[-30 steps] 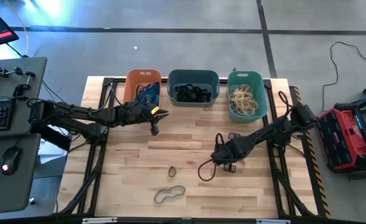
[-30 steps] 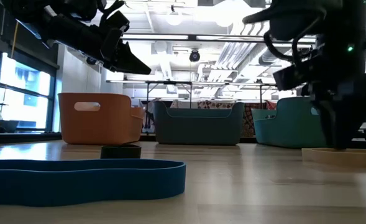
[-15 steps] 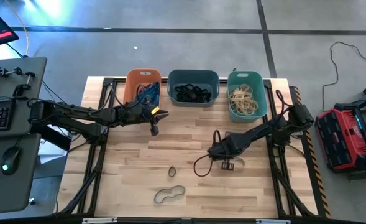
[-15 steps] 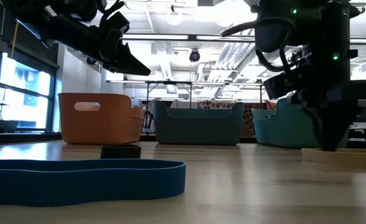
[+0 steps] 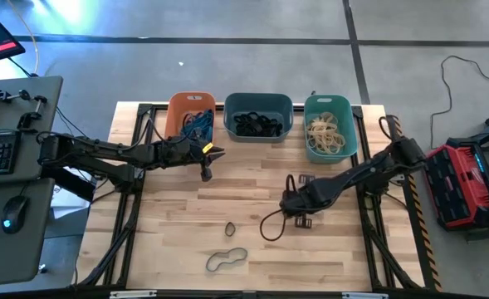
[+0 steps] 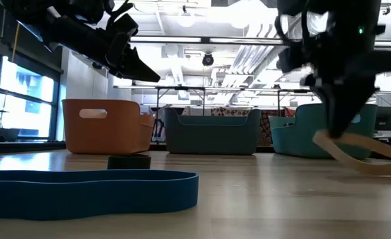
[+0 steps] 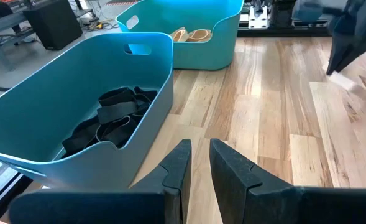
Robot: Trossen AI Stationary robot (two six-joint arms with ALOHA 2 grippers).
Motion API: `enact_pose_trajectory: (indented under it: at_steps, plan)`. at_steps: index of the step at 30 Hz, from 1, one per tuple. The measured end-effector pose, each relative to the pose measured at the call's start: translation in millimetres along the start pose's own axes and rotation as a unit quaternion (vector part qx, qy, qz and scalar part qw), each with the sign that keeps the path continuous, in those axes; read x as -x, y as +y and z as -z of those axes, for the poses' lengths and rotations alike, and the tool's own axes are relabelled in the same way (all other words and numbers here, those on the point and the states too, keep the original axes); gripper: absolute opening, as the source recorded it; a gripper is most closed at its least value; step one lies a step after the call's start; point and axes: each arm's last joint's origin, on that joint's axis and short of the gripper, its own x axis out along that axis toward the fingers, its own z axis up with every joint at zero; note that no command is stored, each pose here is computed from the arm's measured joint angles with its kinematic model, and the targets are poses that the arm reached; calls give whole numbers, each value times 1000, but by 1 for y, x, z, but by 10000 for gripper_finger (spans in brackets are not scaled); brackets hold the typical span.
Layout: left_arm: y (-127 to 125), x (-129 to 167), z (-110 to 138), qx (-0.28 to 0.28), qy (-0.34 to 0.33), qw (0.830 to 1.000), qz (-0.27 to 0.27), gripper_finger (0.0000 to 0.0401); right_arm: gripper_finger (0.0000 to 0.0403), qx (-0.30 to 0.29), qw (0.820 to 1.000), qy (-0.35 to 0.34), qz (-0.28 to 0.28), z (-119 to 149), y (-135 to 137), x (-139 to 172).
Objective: Sort rubber bands into baskets
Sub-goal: Put the brown rubber band into the green bin
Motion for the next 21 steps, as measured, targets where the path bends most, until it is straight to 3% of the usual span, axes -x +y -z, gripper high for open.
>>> enact_pose_trajectory:
  at_steps: [10,21]
  plan:
    - [0,0,0,0,0,1000,0,48,0,-37,988,-72,130,8,-1,48]
    - [0,0,0,0,0,1000,0,48,0,-110,943,-114,292,17,-35,88]
